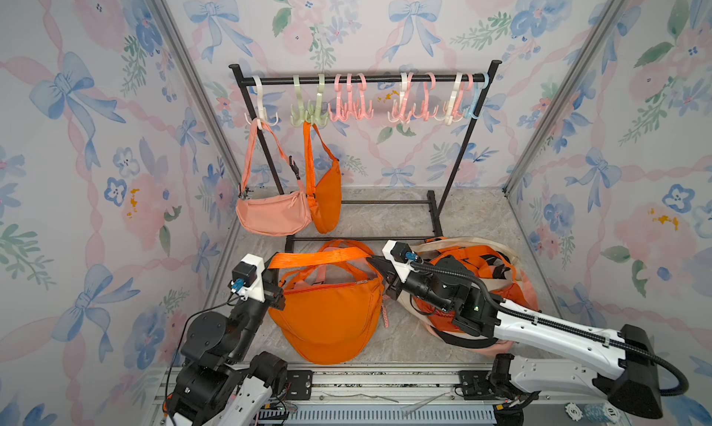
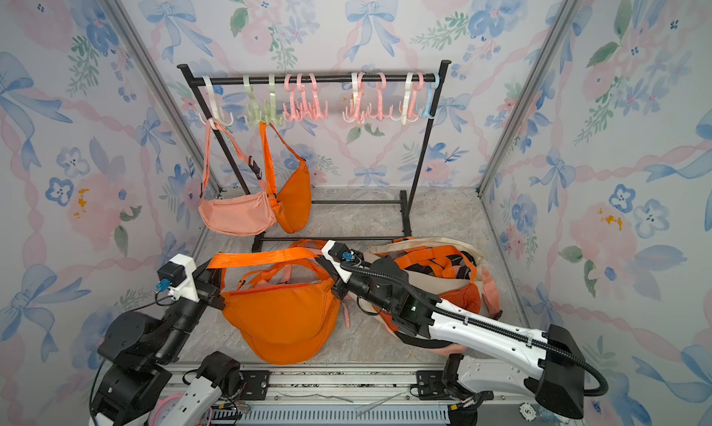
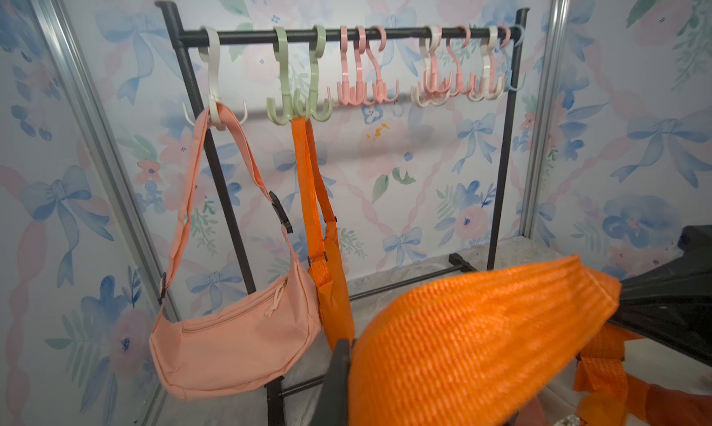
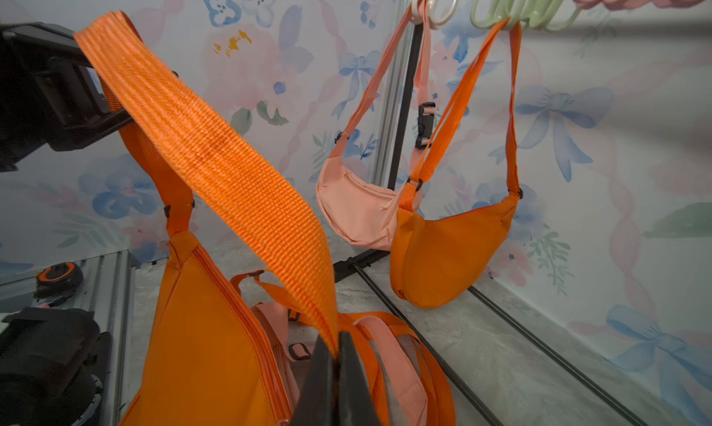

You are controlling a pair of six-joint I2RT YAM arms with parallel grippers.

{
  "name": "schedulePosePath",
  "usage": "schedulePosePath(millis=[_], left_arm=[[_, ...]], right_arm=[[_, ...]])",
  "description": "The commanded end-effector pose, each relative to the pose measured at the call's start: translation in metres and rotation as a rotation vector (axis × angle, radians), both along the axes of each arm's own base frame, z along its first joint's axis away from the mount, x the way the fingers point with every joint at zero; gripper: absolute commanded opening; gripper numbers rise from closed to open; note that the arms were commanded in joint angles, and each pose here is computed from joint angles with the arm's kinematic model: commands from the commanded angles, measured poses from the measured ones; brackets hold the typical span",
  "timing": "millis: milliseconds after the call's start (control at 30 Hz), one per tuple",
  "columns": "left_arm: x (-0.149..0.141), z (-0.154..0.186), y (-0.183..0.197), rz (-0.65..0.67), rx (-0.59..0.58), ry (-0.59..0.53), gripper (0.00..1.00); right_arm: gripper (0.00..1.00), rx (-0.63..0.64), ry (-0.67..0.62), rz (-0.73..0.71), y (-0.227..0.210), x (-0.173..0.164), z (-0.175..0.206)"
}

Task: Take the bag off the hook
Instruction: Place the bag inside the bag.

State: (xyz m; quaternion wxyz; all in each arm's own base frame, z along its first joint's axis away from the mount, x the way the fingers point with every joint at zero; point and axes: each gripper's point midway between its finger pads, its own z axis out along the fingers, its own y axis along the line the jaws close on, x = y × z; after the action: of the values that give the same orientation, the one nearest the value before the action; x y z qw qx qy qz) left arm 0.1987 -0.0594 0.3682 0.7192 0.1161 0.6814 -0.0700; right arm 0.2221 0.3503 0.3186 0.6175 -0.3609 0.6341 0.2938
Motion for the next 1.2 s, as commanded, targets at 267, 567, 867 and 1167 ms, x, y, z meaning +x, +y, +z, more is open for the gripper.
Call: schedulePosePath(millis=[267, 567, 867, 1167], left_arm=[[0.082, -0.067, -0.026, 0.059, -0.007, 0.219, 0.00], [0.121, -0.128, -0.029, 0.081, -0.033, 0.429, 0.00], [0.136, -0.179, -0.035, 0.070, -0.003, 0.592, 0.35], [0.136, -0.170, -0.034, 0.069, -0.010, 0.597, 0.67]], right_arm=[[0.00, 0.032, 0.137, -0.125, -0.009, 0.065, -0.057], [0.05, 0.002, 0.205, -0.154, -0.006, 0.098, -0.108], [0.09, 0.059, 0.294, -0.206, -0.016, 0.124, -0.132], [0.63, 0.066, 0.310, -0.228, -0.027, 0.127, -0.134]])
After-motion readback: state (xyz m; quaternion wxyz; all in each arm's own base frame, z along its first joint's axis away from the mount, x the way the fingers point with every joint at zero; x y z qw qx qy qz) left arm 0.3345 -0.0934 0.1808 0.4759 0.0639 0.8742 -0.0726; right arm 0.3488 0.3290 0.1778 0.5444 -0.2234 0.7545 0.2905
